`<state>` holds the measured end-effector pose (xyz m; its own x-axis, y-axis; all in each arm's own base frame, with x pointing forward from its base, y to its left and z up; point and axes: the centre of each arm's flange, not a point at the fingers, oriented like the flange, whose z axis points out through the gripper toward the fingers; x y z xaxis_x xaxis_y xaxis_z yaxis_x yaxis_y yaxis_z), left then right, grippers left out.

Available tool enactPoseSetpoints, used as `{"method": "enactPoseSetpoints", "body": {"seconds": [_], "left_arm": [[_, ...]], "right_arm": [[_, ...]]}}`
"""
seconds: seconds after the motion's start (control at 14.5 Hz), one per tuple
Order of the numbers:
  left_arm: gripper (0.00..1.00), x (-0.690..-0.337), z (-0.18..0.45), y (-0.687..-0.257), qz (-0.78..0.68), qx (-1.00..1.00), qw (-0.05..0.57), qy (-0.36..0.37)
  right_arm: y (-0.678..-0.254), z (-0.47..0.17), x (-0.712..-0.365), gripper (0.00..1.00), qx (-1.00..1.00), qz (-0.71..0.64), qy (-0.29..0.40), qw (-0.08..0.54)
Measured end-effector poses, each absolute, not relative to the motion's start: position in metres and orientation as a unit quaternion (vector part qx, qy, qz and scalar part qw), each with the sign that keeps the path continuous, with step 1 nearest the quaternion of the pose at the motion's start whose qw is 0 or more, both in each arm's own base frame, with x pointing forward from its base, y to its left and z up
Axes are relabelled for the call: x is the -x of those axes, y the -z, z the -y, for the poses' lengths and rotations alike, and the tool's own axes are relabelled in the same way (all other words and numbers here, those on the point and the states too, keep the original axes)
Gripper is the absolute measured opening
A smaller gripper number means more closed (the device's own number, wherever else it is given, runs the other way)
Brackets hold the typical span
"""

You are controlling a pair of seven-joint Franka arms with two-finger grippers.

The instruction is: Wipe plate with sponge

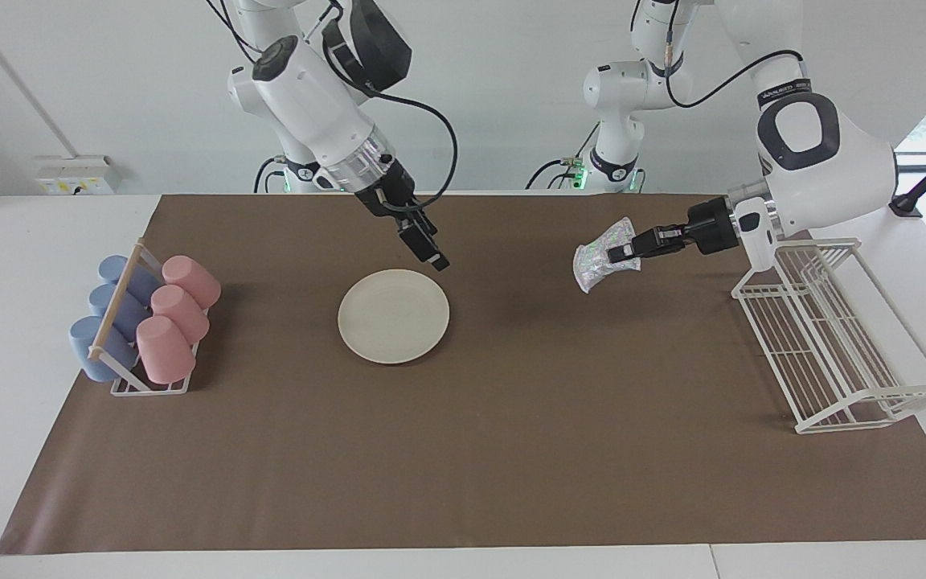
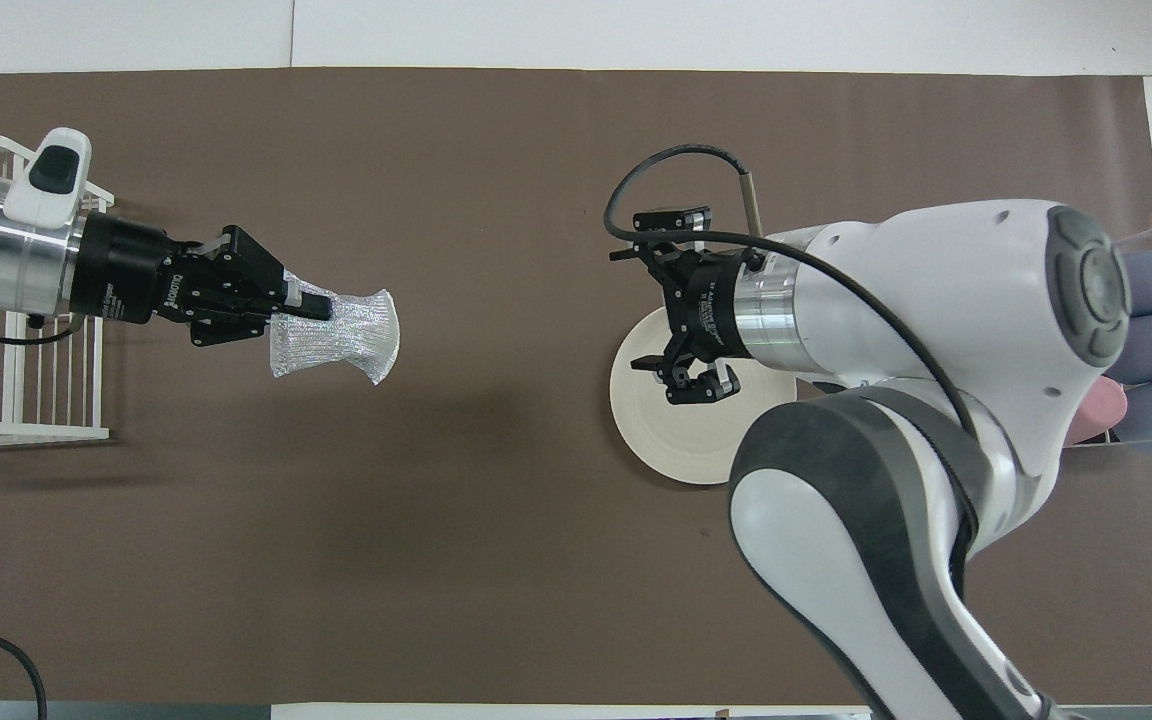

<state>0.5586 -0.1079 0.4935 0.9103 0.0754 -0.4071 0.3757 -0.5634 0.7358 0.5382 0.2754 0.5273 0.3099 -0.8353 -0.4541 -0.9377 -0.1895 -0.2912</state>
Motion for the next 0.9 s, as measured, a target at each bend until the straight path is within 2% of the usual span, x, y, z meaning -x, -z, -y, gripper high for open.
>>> {"method": "enactPoseSetpoints", "body": {"seconds": [0.28,0.55,0.9], "left_arm": [[0.06,-0.522,0.116,-0.453,-0.116,-0.829,0.519,0.172],[0.06,-0.494,0.146,-0.421,-0.129,-0.785,0.586,0.153],[0.06,-0.474,0.164,-0.403,-0.111,-0.774,0.609,0.132]], "right_arm": [[-0.519,-0.284,-0.543,1.00,0.730,-0.618,-0.094,0.277],[-0.513,-0.334,-0.515,1.00,0.721,-0.630,-0.126,0.261],[-0.503,-0.359,-0.491,1.00,0.718,-0.641,-0.162,0.217]]}}
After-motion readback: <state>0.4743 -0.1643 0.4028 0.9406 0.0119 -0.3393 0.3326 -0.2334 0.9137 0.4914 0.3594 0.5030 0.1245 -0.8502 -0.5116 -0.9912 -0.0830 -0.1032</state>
